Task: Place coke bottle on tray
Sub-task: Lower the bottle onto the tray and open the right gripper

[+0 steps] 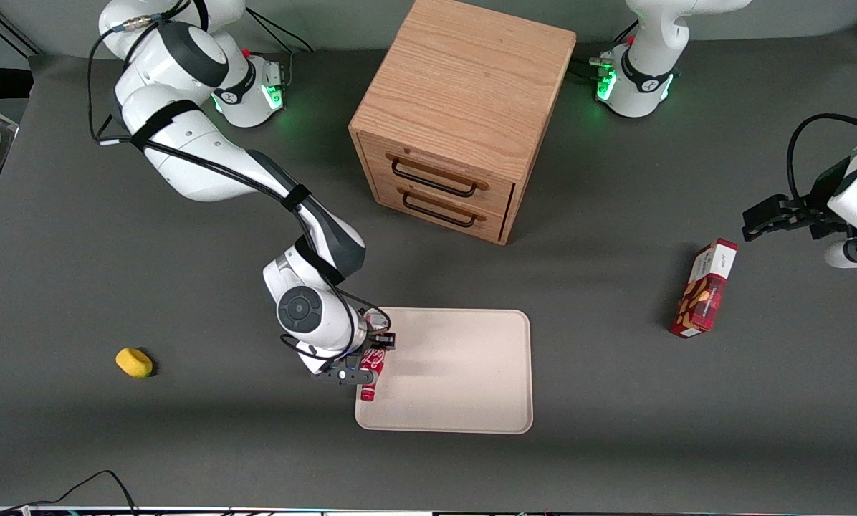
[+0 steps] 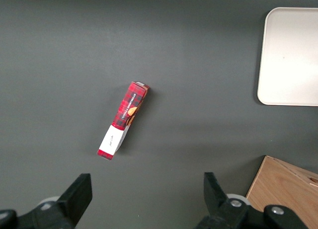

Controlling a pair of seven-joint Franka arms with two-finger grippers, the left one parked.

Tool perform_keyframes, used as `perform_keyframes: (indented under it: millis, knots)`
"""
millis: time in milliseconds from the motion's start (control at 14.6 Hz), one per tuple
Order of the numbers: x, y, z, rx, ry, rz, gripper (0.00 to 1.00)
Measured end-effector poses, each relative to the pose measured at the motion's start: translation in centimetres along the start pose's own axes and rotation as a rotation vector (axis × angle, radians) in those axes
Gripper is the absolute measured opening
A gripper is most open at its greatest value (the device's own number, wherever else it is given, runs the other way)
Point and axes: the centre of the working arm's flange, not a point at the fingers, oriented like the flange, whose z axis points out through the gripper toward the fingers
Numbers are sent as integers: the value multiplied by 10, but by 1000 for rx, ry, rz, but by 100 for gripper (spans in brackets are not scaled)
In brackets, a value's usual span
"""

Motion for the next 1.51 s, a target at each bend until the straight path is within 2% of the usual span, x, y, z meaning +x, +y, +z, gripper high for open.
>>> perform_keyframes:
  millis: [411, 479, 616, 753, 822, 1507]
  knots:
    - [0, -1, 4, 11, 8, 0, 54]
    - [0, -2, 4, 10, 9, -4, 58]
    - [-3, -9, 4, 8, 22, -21, 73]
    - [-5, -14, 4, 8, 29, -32, 95]
    - [-6, -15, 4, 7, 30, -34, 100]
    - [-5, -14, 4, 6, 32, -35, 100]
